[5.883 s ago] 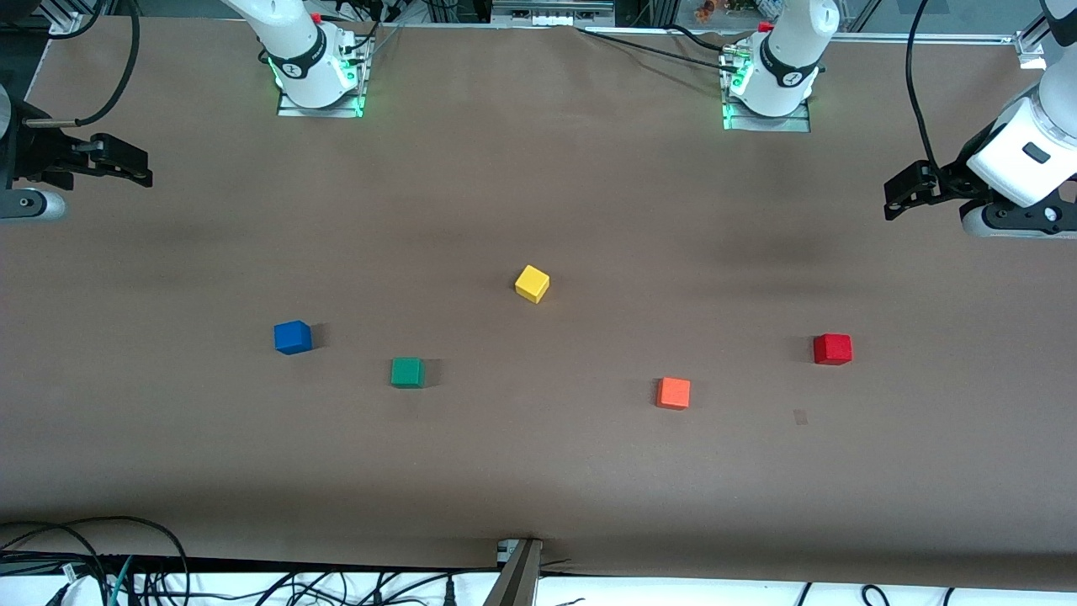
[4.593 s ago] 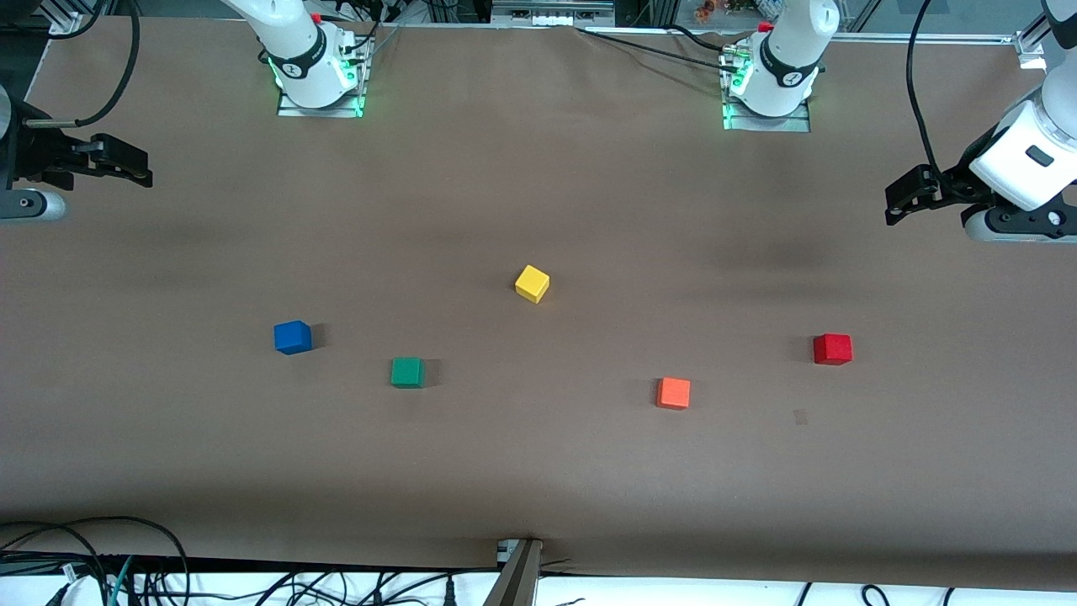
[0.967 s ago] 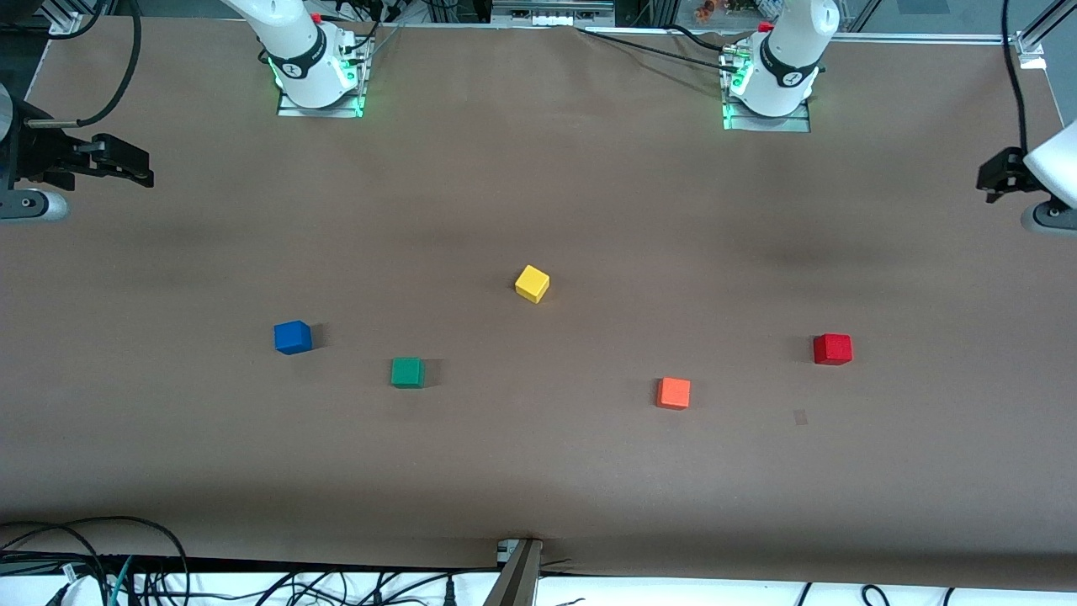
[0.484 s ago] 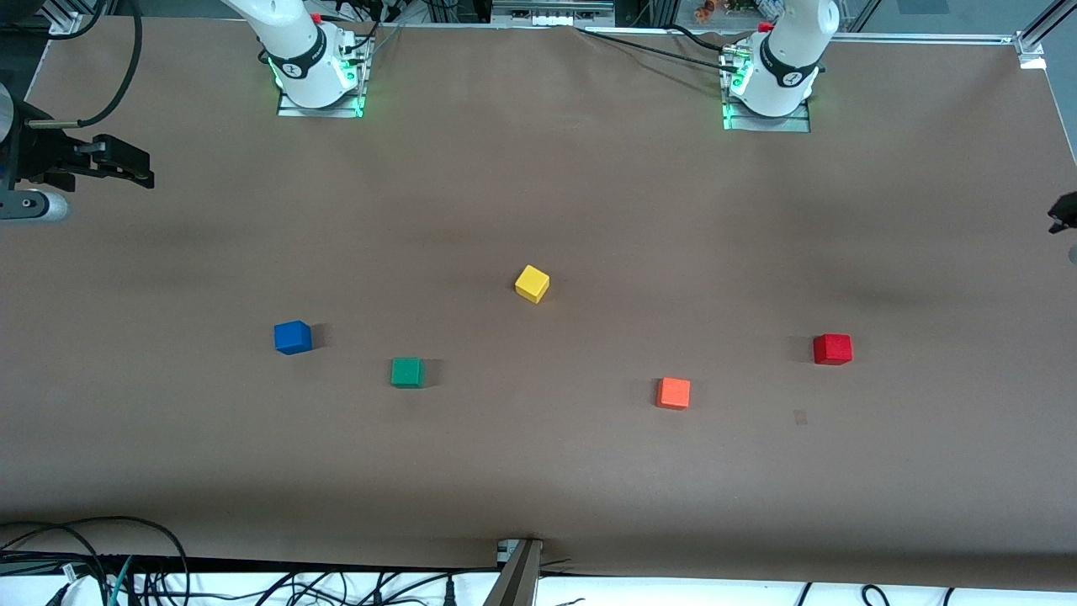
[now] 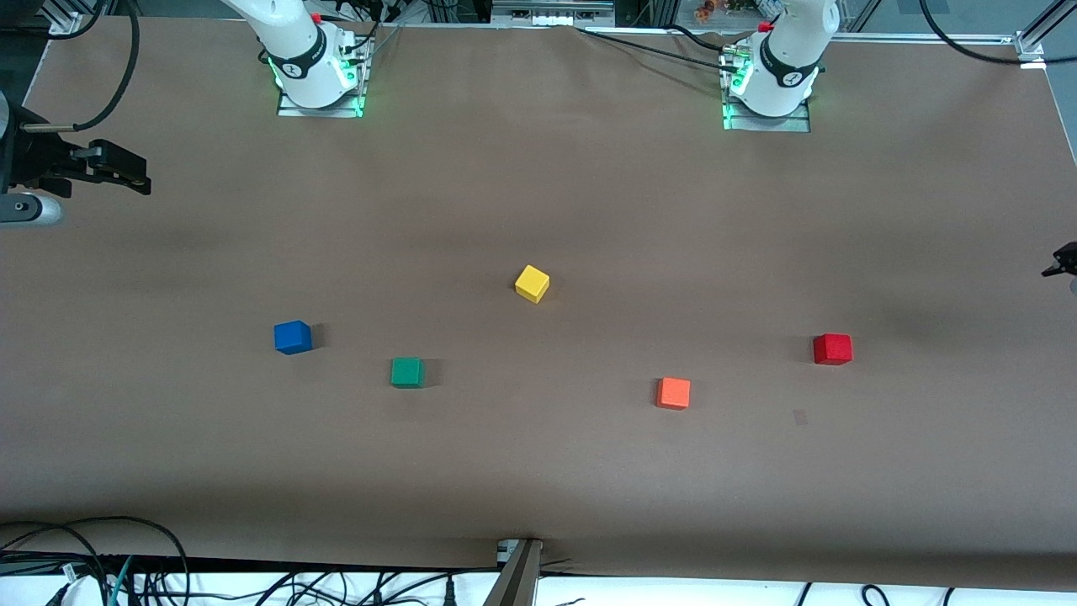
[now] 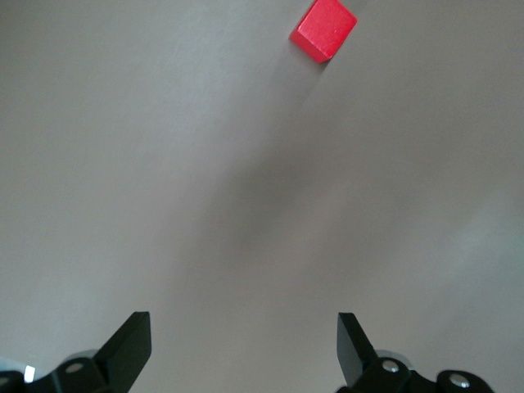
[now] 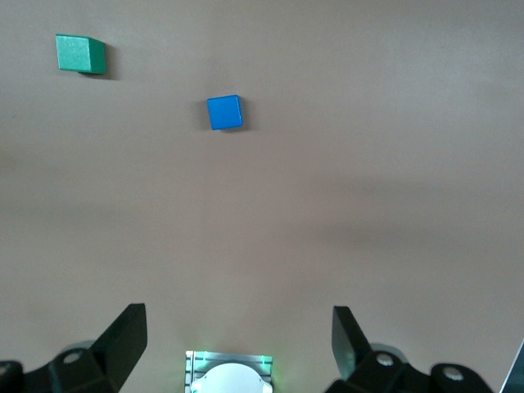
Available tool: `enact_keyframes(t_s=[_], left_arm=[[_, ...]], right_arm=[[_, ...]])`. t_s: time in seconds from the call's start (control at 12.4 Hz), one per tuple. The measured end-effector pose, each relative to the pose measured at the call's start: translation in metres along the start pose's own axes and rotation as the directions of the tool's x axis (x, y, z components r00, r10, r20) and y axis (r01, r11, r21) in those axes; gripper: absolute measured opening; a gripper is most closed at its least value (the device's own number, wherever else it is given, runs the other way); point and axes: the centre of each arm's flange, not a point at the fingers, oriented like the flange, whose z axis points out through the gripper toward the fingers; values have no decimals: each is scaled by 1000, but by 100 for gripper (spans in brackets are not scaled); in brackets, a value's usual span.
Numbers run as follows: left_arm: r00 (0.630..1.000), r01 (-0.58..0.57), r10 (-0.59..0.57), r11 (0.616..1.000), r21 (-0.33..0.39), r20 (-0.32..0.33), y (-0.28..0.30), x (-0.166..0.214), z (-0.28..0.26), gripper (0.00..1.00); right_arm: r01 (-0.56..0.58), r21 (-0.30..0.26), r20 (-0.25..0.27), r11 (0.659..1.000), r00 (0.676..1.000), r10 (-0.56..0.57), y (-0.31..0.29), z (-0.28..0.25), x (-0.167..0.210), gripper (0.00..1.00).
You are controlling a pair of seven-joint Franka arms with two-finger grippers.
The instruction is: Pass red block to right arm, stack on blue
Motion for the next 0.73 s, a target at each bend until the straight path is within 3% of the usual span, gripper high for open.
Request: enact_keyframes(t_s=[0.32, 0.48, 0.73], left_arm=[[963, -176, 155, 981, -78, -221, -29, -17, 85, 100], [907, -261, 219, 962, -73, -360, -41, -26, 130, 100], [813, -304, 224, 951, -63, -538, -48, -33, 184, 100]], right_arm=[[0, -1, -2, 1000, 1000, 0, 0, 2, 3, 100], [0, -1, -2, 1000, 1000, 0, 0, 2, 3, 100], [0, -1, -2, 1000, 1000, 0, 0, 2, 3, 100]])
